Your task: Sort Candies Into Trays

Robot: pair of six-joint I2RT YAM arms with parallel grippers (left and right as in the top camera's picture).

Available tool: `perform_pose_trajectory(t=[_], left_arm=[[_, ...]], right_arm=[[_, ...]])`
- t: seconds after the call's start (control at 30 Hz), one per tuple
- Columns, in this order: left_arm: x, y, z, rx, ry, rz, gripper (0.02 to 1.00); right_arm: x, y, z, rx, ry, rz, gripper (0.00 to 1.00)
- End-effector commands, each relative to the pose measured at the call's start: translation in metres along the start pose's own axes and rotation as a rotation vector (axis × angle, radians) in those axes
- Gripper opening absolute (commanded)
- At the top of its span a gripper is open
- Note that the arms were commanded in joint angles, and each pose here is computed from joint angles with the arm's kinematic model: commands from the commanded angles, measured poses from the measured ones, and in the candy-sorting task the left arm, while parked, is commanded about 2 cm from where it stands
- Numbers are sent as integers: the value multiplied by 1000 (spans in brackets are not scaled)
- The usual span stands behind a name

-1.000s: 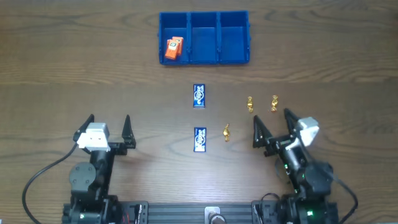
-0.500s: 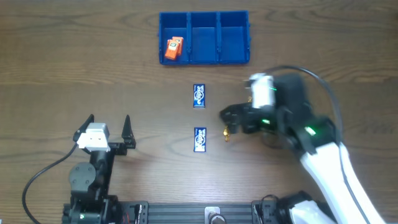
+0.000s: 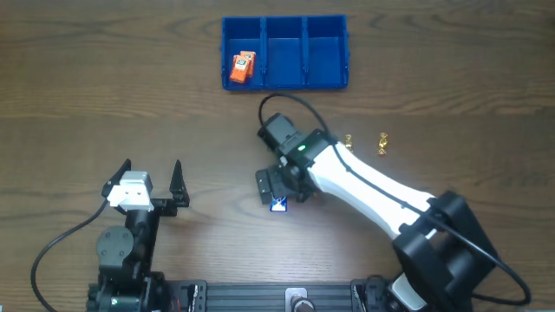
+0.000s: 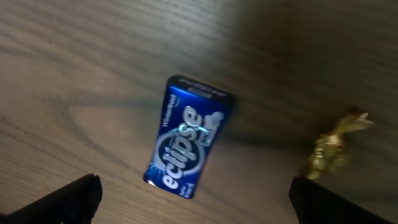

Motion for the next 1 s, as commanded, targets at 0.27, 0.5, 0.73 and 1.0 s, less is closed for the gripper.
perform_pose_trajectory(t=[0.27, 0.5, 0.73, 1.0], left_arm=[[1, -2, -15, 15, 54, -2, 998], [1, -2, -15, 15, 54, -2, 996], [1, -2, -15, 15, 54, -2, 998], [1, -2, -15, 15, 54, -2, 998]], right_arm=[[28, 7, 2, 126, -104, -144, 998], [39, 11, 5, 153, -139, -155, 987], [45, 11, 6, 171, -136, -162, 908], [46, 11, 6, 171, -137, -160, 645]])
Point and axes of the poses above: each gripper's point midway between its finger pads, its own x axis out along the fingers, its own y axis along the line the jaws close on, z = x × y, the point moved 4 cm from there along -x, back along the fingers, and after that the axes turned 15 degrees about x, right-handed, at the moved point
